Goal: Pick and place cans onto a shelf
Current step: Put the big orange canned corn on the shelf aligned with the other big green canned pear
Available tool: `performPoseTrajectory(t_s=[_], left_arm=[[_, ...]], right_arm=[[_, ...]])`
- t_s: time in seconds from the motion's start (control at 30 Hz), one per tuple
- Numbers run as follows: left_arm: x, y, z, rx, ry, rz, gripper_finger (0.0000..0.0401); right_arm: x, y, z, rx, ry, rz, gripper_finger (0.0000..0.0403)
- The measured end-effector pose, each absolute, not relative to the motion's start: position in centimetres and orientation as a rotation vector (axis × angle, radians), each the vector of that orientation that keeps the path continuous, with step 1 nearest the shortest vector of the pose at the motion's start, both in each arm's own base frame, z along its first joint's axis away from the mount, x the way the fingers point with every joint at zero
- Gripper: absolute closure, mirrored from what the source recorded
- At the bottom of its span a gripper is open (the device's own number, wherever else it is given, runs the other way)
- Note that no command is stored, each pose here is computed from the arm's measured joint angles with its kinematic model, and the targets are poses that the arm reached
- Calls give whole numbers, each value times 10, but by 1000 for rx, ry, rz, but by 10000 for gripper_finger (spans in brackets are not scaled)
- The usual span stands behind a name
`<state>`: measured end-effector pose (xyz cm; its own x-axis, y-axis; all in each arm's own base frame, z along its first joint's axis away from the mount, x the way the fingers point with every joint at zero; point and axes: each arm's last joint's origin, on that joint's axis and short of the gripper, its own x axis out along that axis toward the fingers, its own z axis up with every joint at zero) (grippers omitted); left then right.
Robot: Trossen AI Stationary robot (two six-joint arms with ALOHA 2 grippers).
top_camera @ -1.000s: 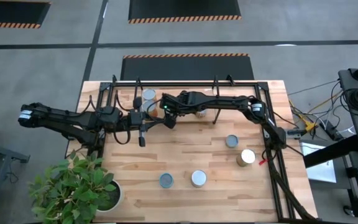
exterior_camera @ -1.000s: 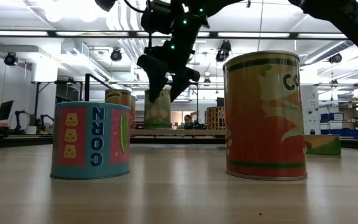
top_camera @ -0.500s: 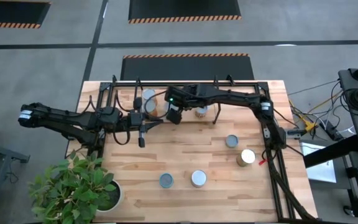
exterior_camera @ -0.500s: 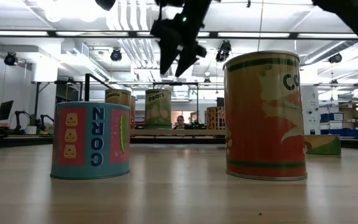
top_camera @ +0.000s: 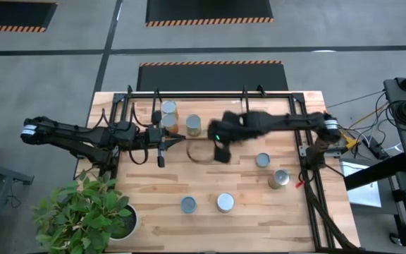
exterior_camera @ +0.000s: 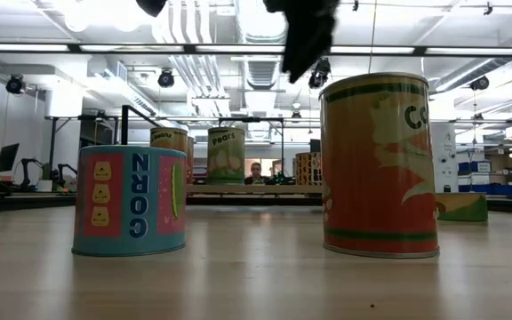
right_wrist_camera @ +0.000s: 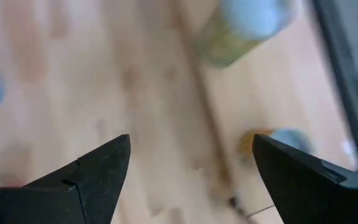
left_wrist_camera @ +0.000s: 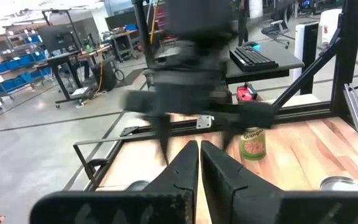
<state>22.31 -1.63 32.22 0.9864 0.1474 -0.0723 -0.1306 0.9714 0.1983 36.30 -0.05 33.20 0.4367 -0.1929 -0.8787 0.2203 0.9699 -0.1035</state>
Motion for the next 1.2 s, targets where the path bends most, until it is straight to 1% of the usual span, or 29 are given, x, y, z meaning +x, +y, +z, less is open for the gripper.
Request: performPoseTrajectory(t_s=[0.1, 0.3, 0.53, 0.77, 0.97, 1.2], left_arm=[[223, -16, 322, 194, 86, 141, 400], [223, -16, 322, 186, 84, 141, 400], [223, -16, 323, 176, 76, 142, 400], [223, -16, 323, 163, 76, 142, 400], [223, -16, 323, 150, 74, 143, 400], [223, -16, 323, 144, 74, 143, 400]], right_arm=[[345, 27, 318, 4, 1073, -163, 78], [311, 68, 296, 24, 958, -32, 78], [277, 99, 264, 64, 871, 64, 78], [251, 117, 219, 145, 884, 85, 78], [244, 130, 182, 206, 877, 102, 78], [257, 144, 161, 176, 841, 148, 78]])
